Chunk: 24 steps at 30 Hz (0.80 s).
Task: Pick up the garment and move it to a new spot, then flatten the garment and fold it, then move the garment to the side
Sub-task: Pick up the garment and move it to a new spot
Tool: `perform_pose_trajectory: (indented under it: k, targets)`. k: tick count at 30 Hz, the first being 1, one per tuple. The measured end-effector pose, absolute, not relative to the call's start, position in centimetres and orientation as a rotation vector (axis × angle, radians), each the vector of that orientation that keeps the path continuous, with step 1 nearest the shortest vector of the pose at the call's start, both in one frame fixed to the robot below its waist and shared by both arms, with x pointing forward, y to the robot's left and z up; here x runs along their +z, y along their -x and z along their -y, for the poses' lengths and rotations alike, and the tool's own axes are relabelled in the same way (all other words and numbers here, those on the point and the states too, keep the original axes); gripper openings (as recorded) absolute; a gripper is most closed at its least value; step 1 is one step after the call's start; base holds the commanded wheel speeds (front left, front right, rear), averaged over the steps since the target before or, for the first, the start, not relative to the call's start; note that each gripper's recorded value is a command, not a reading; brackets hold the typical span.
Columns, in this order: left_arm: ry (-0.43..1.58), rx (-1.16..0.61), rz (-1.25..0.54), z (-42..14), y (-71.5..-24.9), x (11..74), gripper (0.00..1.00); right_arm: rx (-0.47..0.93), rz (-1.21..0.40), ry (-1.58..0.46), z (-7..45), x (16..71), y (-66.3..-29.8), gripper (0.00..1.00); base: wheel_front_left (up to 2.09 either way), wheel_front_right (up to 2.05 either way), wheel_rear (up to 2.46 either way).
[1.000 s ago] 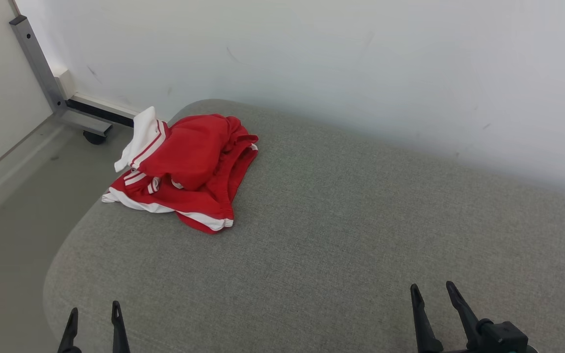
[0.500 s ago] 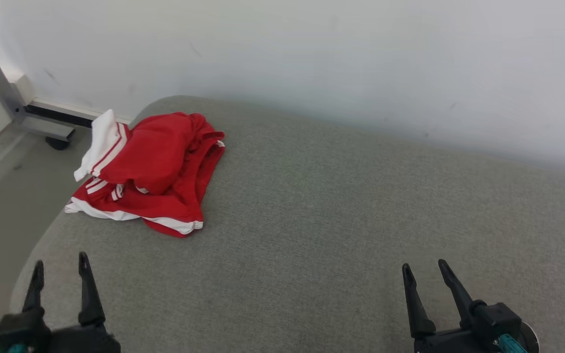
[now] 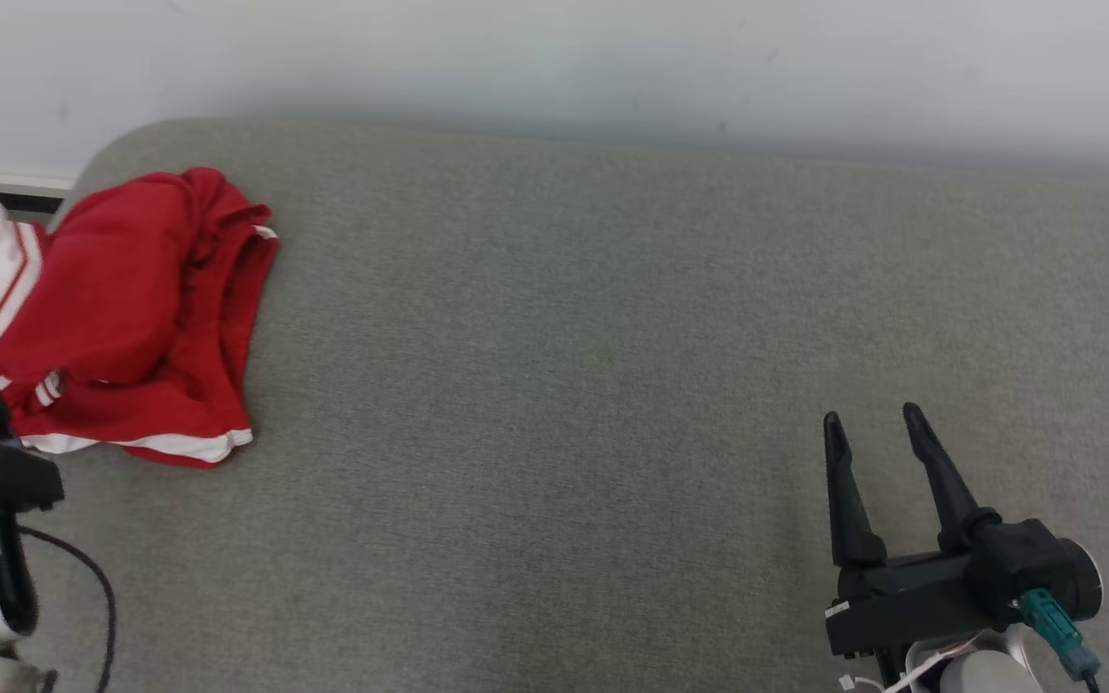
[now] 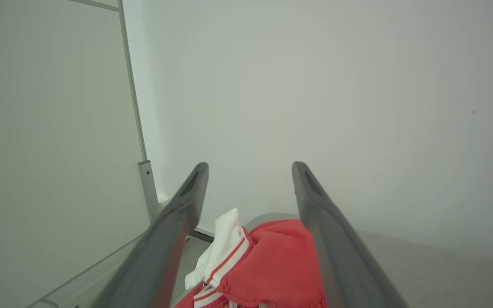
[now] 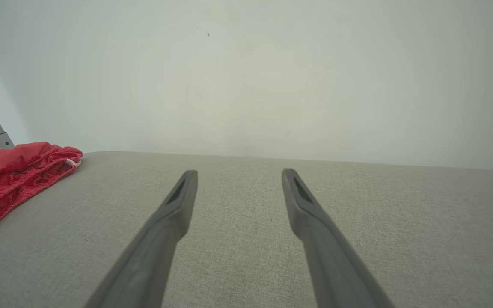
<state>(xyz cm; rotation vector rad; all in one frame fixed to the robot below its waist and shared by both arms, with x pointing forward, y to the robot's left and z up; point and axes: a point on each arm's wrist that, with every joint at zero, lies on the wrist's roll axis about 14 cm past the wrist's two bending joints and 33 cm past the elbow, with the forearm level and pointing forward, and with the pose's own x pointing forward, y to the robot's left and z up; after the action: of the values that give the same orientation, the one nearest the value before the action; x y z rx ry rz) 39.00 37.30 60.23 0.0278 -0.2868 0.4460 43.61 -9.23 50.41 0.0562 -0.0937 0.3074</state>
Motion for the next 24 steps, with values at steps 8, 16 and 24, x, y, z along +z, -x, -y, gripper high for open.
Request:
perform_pose_trajectory:
  k: [8,16,24]
  targets:
    - [-0.014,0.419,0.221,-38.3,-45.9,59.0,1.0,0.197,0.074,-0.046,13.3,48.9,-44.9,1.0,0.0,0.0,0.0]
    - [0.011,0.396,0.013,-38.4,-50.9,53.0,1.0,0.12,0.039,-0.027,16.2,47.4,-44.7,1.0,0.0,0.0,0.0]
    - [0.007,0.357,-0.275,-37.7,-52.0,45.1,1.0,0.069,0.016,-0.013,18.2,46.7,-44.3,1.0,0.0,0.0,0.0]
